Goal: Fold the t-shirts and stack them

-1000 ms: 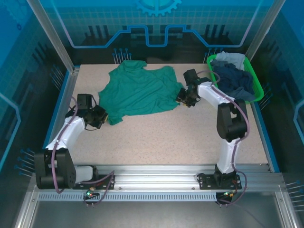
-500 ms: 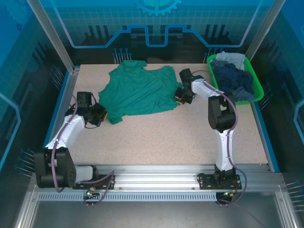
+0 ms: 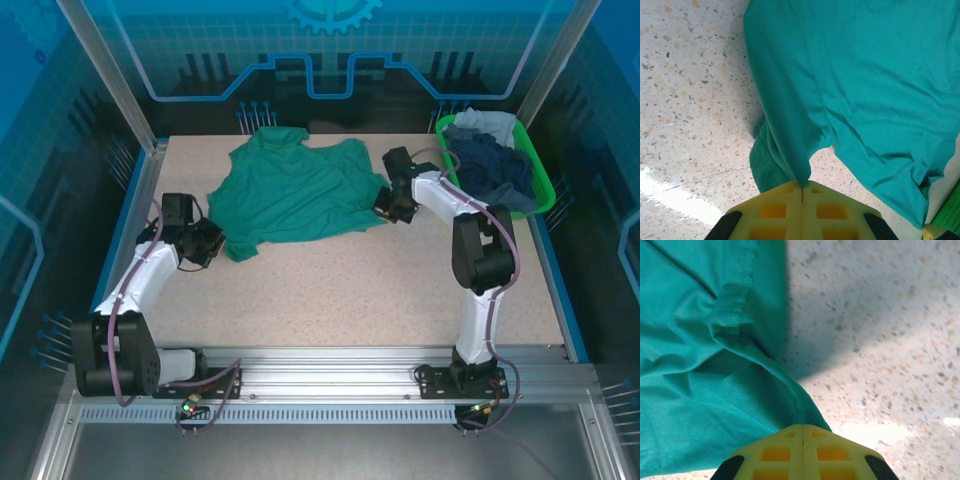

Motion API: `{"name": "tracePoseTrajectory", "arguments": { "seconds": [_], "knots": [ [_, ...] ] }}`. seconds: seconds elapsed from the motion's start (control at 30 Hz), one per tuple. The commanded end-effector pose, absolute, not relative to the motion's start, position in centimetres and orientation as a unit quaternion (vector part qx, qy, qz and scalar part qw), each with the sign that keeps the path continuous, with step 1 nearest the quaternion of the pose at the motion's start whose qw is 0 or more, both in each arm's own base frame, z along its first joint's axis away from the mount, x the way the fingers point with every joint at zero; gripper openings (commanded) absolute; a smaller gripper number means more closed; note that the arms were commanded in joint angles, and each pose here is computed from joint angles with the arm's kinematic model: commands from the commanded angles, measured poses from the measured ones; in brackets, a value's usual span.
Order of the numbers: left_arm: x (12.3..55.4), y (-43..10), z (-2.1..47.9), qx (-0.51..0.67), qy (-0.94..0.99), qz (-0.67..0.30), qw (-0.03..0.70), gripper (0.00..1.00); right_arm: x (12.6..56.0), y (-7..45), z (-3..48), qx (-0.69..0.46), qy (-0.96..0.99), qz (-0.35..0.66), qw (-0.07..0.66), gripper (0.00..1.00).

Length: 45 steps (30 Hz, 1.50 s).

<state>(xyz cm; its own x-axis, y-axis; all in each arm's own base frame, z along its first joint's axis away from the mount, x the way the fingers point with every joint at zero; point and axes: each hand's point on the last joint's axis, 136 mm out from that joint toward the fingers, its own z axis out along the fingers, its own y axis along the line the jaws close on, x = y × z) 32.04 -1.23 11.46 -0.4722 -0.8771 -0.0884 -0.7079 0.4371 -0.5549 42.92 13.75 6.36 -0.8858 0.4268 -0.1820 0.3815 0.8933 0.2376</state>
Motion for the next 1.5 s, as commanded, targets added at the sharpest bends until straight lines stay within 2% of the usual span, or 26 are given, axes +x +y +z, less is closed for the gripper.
{"name": "tracePoseTrajectory", "arguments": {
  "seconds": [0.0,0.13,0.33,0.73,0.9,1.07,1.17,1.23,1.47],
  "knots": [
    [31.7,-1.0,12.8,-0.466,0.833,-0.219,0.201,0.0,42.1,13.3,7.8,0.217,0.963,0.089,0.135,0.0],
    [31.6,-0.7,13.1,-0.463,0.835,-0.212,0.209,0.0,42.3,14.0,10.0,0.202,0.962,0.105,0.151,0.0],
    [32.8,-0.2,13.9,-0.458,0.836,-0.203,0.225,0.0,46.0,14.7,11.1,0.2,0.961,0.103,0.163,0.0],
    [37.6,2.0,14.3,-0.452,0.84,-0.179,0.241,0.0,55.1,18.2,5.8,0.202,0.96,0.138,0.134,0.0],
    [38.7,3.1,14.7,-0.455,0.837,-0.172,0.25,0.0,57.5,18.5,4.8,0.207,0.954,0.155,0.15,0.0],
    [38.4,3.5,14.7,-0.459,0.836,-0.164,0.251,0.0,57.4,17.7,5.4,0.222,0.949,0.163,0.152,0.01],
    [38.2,4.3,14.3,-0.467,0.834,-0.159,0.247,0.0,56.9,16.9,7.4,0.228,0.946,0.166,0.158,0.23],
    [38.3,4.6,14.3,-0.47,0.832,-0.162,0.248,0.0,55.9,16.7,9.0,0.223,0.945,0.168,0.167,0.3],
    [39.1,4.4,14.0,-0.462,0.836,-0.172,0.243,0.0,49.6,17.9,9.9,0.193,0.95,0.187,0.159,0.33]
  ]
}}
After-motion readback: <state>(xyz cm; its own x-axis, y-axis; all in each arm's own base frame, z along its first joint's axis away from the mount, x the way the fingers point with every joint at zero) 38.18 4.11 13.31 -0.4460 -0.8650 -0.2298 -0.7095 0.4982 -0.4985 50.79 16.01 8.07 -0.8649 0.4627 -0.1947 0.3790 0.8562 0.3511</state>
